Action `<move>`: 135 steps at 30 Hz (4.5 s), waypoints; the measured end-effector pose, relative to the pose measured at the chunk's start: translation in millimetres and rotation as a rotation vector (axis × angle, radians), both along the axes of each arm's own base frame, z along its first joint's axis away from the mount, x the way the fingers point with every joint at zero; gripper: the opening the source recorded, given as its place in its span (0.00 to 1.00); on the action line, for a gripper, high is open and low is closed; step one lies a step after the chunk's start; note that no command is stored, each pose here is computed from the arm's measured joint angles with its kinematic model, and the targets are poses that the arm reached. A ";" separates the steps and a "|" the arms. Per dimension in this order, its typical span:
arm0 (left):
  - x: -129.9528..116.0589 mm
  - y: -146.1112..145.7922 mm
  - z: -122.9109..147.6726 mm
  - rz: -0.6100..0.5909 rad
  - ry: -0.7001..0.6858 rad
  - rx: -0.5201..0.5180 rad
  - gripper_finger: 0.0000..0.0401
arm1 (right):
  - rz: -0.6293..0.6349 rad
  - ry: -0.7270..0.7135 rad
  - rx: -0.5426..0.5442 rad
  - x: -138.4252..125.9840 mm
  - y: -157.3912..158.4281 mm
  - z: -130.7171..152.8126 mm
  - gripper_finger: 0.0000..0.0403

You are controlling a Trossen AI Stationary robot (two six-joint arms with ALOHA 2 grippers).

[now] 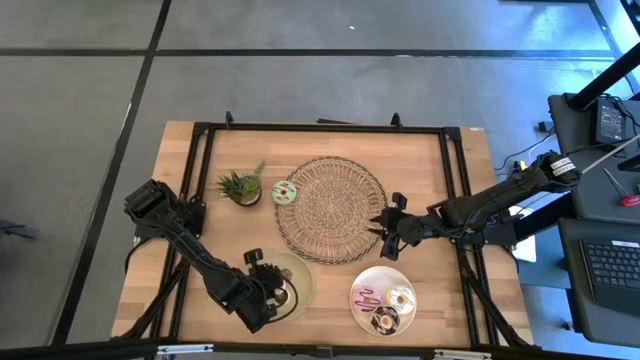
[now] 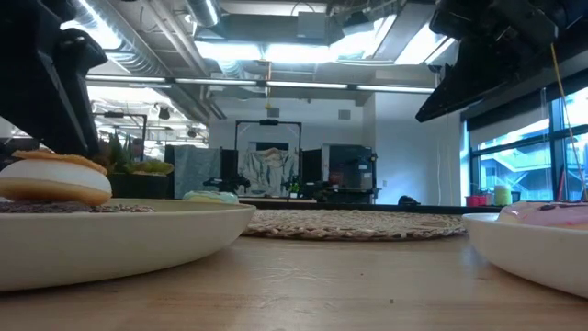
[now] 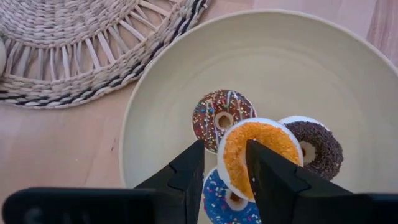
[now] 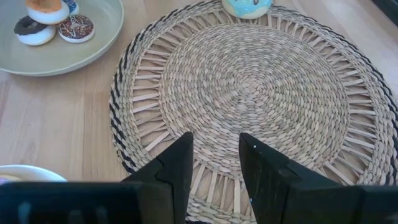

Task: Pick & Place donuts
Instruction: Put the big light green donut on the white plate

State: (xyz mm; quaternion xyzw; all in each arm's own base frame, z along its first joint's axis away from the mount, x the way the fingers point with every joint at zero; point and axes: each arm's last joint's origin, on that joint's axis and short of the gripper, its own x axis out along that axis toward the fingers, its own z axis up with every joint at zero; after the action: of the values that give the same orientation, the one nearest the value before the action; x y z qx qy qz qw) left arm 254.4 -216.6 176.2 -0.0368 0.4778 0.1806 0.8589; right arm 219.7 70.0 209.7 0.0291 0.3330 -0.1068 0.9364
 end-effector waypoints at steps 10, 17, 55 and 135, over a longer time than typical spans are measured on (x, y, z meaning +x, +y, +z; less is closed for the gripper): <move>-11.0 9.2 29.8 0.116 -0.223 0.108 0.28 | 0.001 -0.064 0.022 4.1 1.5 4.8 0.33; -23.0 17.0 50.2 0.160 -0.440 0.200 0.29 | 0.059 -0.223 -0.019 13.6 4.8 19.3 0.33; 59.8 230.4 14.9 0.193 -0.166 -0.095 0.29 | 0.076 -0.239 -0.109 40.0 -8.7 5.0 0.33; 84.9 103.2 69.6 -0.428 -0.335 0.279 0.01 | 0.313 -0.303 0.115 47.3 -3.4 8.1 0.33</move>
State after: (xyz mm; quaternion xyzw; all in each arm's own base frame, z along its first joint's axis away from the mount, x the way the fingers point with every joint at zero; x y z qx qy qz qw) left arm 339.3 -113.4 245.8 0.1538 0.2969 0.0505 0.9411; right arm 267.0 66.6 217.9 0.0463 0.1944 0.0645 0.9777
